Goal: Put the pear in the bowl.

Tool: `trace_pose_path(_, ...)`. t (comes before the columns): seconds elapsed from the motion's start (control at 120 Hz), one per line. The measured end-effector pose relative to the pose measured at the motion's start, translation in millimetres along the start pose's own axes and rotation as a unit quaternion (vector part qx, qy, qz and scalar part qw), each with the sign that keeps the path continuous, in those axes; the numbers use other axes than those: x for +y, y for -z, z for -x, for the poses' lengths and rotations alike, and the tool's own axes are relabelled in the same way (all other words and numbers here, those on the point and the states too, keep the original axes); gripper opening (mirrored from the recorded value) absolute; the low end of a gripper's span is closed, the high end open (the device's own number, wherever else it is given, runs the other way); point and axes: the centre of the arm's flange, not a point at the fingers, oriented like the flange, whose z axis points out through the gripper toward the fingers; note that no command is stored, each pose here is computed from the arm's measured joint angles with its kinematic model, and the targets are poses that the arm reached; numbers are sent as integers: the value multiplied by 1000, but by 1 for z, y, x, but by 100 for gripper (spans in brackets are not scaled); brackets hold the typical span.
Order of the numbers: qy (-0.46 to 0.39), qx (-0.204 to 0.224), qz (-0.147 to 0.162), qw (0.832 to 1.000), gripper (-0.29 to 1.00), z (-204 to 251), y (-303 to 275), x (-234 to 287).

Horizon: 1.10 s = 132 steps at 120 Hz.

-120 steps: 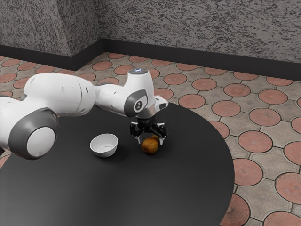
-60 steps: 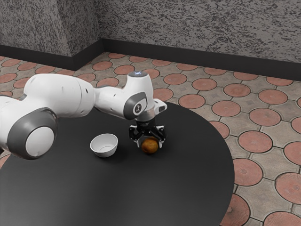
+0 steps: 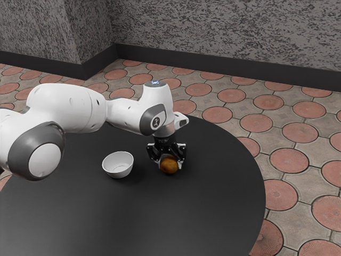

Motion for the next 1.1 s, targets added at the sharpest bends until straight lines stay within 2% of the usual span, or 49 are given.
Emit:
trace_pose_path(0.275, 1, 28, 3, 1000, 37, 5, 54, -11)
trace_pose_path(0.533, 50, 31, -16, 998, 36, 29, 98, -98)
trace_pose_path(0.75, 83, 22, -22, 996, 37, 33, 98, -146)
trace_pose_path(1.1, 111, 21, -24, 993, 41, 25, 99, -184)
